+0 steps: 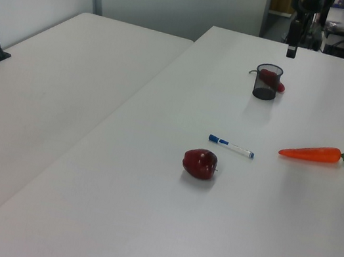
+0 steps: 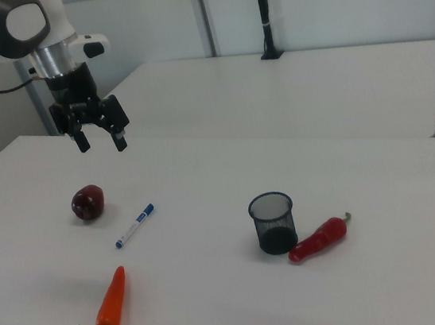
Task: Place marker
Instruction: 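Move the open gripper down toward the blue-capped white marker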
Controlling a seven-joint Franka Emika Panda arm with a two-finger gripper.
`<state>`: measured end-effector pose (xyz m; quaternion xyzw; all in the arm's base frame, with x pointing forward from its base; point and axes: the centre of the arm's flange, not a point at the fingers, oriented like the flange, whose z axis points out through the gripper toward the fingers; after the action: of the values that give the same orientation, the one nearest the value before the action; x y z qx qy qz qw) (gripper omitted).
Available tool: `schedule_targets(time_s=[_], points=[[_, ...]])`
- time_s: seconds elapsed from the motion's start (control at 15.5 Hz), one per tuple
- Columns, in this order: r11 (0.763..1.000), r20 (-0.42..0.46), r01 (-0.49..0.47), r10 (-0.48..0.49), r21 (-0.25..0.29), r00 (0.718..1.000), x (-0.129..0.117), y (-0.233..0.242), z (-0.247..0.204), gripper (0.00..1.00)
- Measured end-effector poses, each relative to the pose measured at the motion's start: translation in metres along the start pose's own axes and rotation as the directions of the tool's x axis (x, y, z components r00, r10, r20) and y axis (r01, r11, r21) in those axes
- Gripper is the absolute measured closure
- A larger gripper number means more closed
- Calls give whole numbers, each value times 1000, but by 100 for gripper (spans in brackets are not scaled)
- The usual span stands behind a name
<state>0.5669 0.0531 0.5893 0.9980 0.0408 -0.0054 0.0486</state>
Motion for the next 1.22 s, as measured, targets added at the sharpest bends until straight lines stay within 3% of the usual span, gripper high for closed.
schedule_targets(time_s=[0.71,1.22], points=[[1000,2,-1,1,4,1000,3,-1,3,0],[999,-13,-31,31,30,999,46,-23,63,0]])
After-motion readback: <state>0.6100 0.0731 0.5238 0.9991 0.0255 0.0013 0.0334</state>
